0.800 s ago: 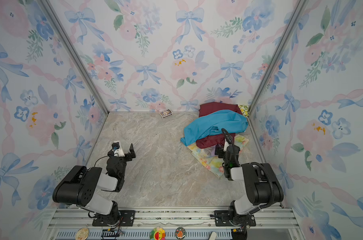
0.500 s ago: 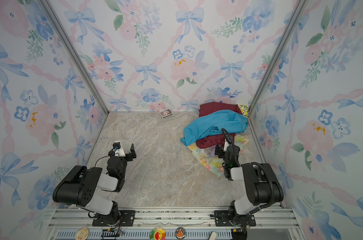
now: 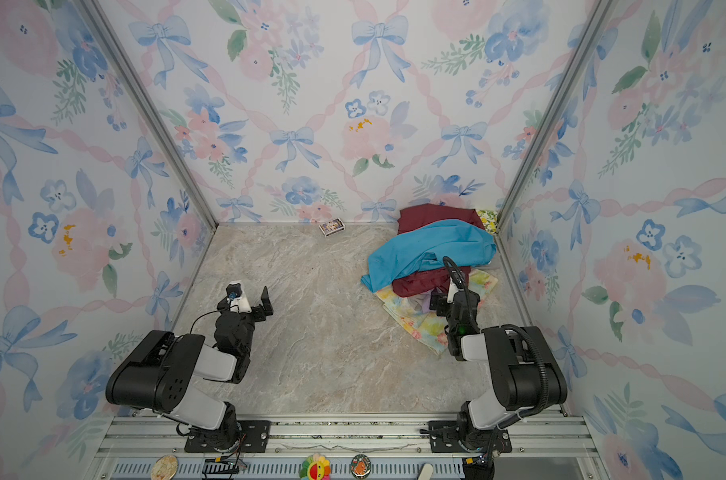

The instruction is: Pick out a specific cloth from the pile

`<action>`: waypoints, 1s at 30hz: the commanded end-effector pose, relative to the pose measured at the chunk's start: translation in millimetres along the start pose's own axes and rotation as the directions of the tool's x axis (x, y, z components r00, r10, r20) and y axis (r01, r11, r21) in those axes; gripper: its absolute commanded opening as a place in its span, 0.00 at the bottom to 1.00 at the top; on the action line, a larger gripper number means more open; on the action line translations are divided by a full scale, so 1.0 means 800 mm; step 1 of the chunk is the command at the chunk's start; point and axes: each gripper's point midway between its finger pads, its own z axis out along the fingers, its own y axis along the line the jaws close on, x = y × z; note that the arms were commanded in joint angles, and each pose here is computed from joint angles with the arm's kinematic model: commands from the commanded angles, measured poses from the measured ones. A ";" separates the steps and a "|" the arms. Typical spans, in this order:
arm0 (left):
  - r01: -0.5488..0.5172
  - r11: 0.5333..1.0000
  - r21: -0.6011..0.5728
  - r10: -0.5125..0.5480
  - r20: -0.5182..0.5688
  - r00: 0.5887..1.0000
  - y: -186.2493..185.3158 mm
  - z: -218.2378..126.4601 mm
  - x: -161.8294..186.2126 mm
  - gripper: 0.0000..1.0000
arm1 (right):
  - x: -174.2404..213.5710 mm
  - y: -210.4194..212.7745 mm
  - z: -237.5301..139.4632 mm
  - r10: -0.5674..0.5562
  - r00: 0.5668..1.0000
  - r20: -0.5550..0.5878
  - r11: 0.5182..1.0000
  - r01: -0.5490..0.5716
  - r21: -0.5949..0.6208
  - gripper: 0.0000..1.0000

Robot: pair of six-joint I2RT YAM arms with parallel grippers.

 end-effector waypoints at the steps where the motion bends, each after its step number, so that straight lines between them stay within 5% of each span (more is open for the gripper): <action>1: -0.017 1.000 -0.016 0.017 -0.004 1.000 0.000 0.005 -0.001 0.98 | -0.014 0.000 0.001 0.010 1.000 0.024 1.000 -0.010 0.000 0.97; 30: -0.069 0.997 0.022 0.068 0.022 0.997 -0.015 -0.013 -0.008 0.98 | -0.016 0.008 -0.011 -0.031 0.997 0.068 1.000 0.030 0.008 0.97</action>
